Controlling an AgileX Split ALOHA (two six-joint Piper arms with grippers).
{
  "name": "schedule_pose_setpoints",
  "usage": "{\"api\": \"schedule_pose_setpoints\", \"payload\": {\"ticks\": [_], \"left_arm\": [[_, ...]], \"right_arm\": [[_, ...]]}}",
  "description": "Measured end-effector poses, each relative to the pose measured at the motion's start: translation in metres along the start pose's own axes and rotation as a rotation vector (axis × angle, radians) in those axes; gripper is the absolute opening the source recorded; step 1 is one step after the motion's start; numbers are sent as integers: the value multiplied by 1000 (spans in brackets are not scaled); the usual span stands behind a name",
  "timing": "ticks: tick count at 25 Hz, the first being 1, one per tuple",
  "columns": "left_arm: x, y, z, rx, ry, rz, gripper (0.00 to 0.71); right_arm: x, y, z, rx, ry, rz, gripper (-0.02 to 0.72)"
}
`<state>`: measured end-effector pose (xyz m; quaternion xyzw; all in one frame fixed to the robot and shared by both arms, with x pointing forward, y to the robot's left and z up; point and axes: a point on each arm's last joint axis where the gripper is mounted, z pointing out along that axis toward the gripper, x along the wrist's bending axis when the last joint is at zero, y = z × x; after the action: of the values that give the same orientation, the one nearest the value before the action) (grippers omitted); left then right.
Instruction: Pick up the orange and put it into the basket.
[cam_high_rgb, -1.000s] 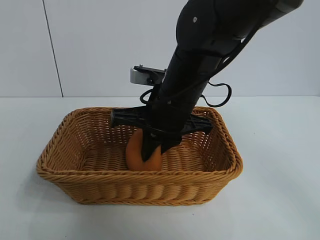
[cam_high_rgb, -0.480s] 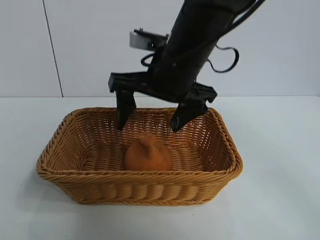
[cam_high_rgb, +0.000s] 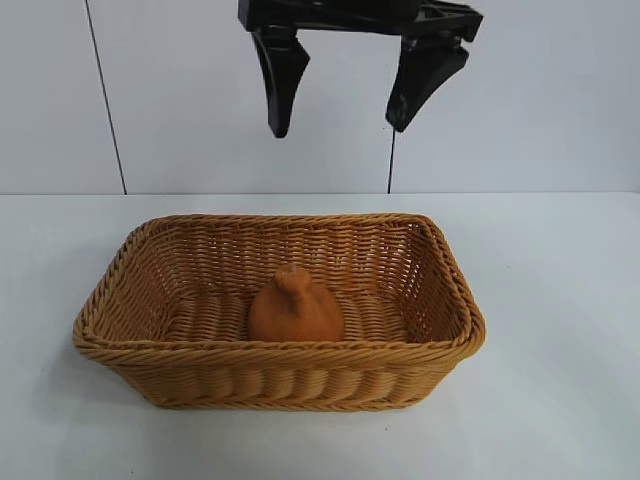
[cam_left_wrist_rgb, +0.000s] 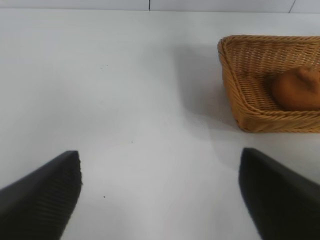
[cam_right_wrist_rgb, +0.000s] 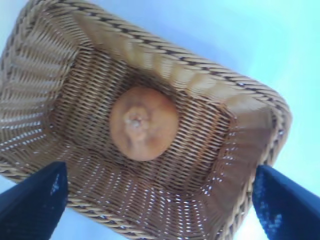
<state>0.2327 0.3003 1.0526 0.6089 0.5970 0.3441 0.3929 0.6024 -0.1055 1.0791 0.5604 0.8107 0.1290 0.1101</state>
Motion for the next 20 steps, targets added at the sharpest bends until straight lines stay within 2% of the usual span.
{"api": "schedule_pose_setpoints", "payload": {"ticks": [8, 11, 15, 20], "left_arm": [[0, 0, 0, 0, 0, 0, 613], [0, 0, 0, 0, 0, 0, 613], [0, 0, 0, 0, 0, 0, 613], [0, 0, 0, 0, 0, 0, 613]], "right_arm": [[-128, -4, 3, 13, -117, 248, 694], [-162, -11, 2, 17, -143, 325, 694], [-183, -19, 2, 28, -152, 369, 694], [-178, -40, 4, 86, -132, 368, 694]]}}
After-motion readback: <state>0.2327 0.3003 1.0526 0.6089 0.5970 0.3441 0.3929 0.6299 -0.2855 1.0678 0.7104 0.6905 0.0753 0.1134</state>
